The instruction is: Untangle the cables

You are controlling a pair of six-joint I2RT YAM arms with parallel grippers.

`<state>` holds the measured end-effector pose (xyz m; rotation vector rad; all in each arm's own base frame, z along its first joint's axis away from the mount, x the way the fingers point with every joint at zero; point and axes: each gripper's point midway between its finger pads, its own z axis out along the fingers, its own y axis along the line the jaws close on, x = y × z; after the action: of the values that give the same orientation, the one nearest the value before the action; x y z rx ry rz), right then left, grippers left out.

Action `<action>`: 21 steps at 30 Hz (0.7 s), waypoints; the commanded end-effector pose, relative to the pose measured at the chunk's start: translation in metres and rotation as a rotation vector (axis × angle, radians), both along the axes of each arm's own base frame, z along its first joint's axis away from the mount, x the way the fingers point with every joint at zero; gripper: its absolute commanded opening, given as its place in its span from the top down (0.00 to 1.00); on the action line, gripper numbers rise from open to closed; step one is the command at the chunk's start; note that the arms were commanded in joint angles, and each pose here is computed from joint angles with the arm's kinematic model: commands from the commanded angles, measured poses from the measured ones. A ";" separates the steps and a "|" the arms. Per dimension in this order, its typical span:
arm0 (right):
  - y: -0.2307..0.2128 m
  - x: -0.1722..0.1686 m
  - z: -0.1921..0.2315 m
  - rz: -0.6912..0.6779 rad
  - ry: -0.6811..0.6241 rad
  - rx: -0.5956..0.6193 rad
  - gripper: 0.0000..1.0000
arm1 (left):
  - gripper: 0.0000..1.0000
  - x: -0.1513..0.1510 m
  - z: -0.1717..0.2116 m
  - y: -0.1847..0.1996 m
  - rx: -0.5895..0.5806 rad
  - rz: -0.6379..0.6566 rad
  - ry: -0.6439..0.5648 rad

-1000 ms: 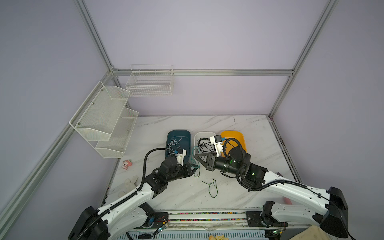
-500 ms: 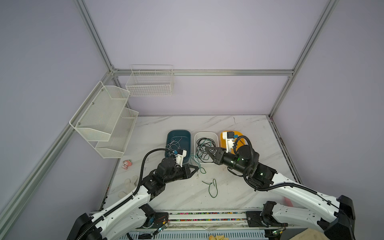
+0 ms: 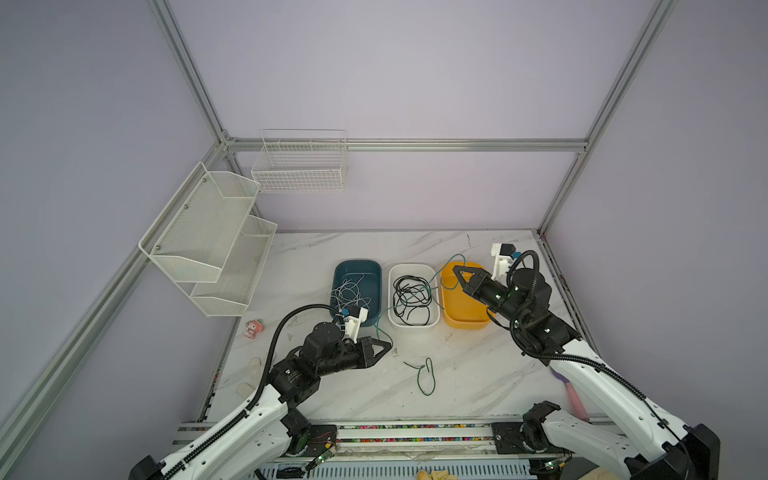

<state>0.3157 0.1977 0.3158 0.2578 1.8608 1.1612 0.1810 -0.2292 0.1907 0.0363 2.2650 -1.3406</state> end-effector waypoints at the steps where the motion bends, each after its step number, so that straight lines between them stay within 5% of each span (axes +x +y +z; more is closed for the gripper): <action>1: -0.017 0.014 -0.023 -0.032 0.065 -0.014 1.00 | 1.00 -0.012 -0.021 0.004 0.047 -0.034 0.033; 21: -0.113 0.079 -0.146 -0.300 0.320 -0.173 1.00 | 1.00 -0.015 0.029 0.034 0.143 0.044 -0.073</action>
<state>0.3815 0.1102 0.1754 0.5814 2.1341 0.9092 0.1626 -0.1987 0.1654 0.0190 2.4126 -1.1411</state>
